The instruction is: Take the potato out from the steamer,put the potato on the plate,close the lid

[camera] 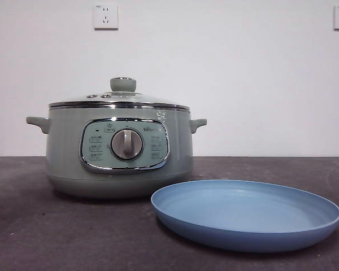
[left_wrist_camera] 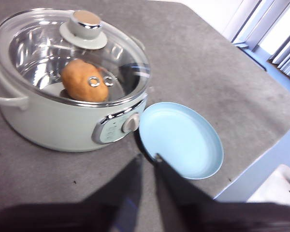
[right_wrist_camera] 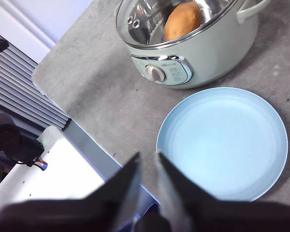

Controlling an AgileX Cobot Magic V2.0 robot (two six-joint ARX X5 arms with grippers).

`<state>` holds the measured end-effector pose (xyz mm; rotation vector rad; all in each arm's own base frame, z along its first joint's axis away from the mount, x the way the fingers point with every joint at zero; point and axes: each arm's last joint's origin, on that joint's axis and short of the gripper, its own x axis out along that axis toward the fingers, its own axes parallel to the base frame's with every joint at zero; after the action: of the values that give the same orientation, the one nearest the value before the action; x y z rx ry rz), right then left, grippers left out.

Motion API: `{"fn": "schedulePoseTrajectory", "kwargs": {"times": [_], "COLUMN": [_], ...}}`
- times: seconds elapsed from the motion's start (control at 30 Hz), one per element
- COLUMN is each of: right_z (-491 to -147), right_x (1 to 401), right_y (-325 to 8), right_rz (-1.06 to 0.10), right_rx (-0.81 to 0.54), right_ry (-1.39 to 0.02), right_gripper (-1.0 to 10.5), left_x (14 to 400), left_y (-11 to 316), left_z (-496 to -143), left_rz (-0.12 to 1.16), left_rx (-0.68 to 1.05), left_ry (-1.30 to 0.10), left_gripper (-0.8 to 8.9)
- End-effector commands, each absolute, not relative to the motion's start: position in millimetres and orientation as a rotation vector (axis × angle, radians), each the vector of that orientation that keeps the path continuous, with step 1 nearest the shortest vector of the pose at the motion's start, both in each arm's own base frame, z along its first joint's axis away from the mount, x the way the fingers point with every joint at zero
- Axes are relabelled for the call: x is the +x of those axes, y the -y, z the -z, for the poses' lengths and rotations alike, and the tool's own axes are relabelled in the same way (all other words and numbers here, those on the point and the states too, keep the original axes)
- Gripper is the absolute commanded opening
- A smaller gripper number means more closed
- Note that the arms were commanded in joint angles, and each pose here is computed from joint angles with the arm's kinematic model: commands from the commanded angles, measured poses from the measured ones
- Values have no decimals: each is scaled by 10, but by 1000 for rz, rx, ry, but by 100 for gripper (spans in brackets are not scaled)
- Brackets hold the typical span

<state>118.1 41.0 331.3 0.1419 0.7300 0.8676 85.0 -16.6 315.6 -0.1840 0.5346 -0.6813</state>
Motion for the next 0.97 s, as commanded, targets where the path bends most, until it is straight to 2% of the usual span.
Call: {"fn": "schedulePoseTrajectory", "kwargs": {"times": [0.03,0.07,0.1,0.57,0.73,0.97], "right_z": [-3324,-3324,-3324,-3324,-3322,-3320], "right_x": [1183,1184,1185,1185,1191,1196], "right_y": [-412,-412,-412,-412,-413,-414], "right_rz": [-866,-862,-857,-857,-856,-856], "right_rx": [147,156,163,164,164,164], "right_ry": [-727,-731,-735,-735,-738,-739], "right_gripper": [562,672,706,691,691,691], "left_x": [857,858,858,984,1207,1714], "left_y": [163,162,162,152,183,317], "left_z": [-3160,-3160,-3160,-3246,-3355,-3576], "left_rz": [664,663,664,621,649,659], "left_rx": [-162,-162,-162,-149,-144,-87], "left_ry": [-527,-527,-526,-467,-478,-464], "left_gripper": [576,626,626,626,626,626]}}
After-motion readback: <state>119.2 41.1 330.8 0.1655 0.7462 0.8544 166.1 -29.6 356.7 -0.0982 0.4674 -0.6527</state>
